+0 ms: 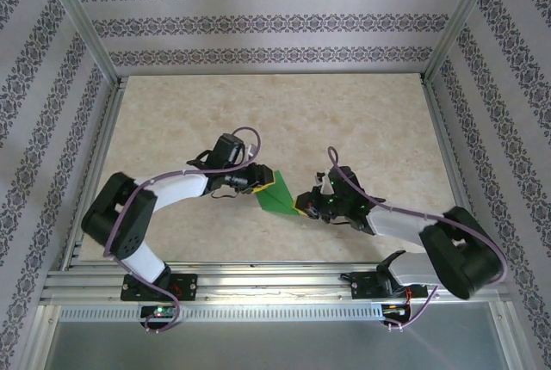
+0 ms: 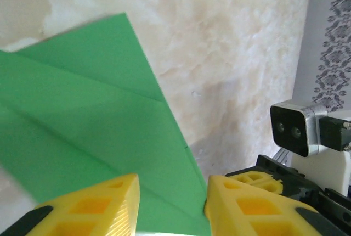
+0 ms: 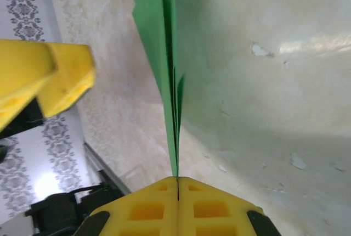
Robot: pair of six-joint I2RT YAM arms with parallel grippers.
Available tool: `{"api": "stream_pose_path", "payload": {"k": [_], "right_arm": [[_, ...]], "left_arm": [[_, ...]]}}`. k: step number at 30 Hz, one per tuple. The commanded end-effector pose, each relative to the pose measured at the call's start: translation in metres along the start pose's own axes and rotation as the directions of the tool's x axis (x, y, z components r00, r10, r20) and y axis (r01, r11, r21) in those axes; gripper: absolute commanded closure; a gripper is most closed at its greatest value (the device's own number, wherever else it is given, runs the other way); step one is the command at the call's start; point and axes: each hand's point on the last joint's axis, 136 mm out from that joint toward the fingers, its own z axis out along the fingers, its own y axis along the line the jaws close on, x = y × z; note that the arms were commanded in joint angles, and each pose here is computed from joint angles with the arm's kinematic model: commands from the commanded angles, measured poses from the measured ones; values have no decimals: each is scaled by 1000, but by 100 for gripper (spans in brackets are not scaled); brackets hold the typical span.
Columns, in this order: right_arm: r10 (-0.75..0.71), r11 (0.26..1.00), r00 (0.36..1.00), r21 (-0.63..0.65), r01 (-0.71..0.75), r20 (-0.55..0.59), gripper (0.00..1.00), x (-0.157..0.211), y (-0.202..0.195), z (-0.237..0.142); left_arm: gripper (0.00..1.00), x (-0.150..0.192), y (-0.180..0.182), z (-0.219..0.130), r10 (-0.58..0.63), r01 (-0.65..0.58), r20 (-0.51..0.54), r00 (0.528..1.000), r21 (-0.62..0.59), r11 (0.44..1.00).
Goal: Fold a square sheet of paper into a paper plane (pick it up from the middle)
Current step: Turn over the paper at the center of the table.
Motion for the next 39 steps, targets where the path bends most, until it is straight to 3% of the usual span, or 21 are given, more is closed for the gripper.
{"api": "stream_pose_path", "payload": {"k": [1, 6, 11, 14, 19, 24, 28, 33, 39], "right_arm": [[-171, 980, 984, 110, 165, 51, 100, -9, -1, -19], [-390, 904, 909, 253, 346, 150, 100, -26, 11, -57], [-619, 729, 779, 442, 522, 100, 100, -34, 21, -89], [-707, 625, 704, 528, 575, 70, 100, -40, 31, -99], [-812, 388, 579, 682, 620, -65, 100, -48, 37, -108], [-820, 189, 534, 786, 589, -203, 100, -61, 33, -118], [-821, 22, 486, 833, 552, -301, 100, -69, 33, -125], [-795, -25, 470, 794, 607, -385, 100, -61, 24, -97], [-730, -40, 452, 692, 720, -513, 100, -30, 4, -48]], "left_arm": [[61, -10, 1, -26, 80, -74, 88, 993, -73, 995], [49, -19, -12, -58, 205, -186, 184, 961, -118, 975], [33, -19, -27, -76, 319, -296, 176, 931, -144, 944], [1, -23, -25, -84, 347, -313, 213, 913, -179, 933], [0, -29, -17, -100, 354, -291, 297, 887, -238, 927], [1, -29, -3, -121, 334, -228, 347, 876, -311, 922], [1, -28, 0, -144, 346, -219, 442, 828, -312, 924], [0, -29, 14, -169, 299, -136, 570, 765, -311, 941], [0, -23, 31, -171, 290, -90, 545, 787, -363, 927]]}}
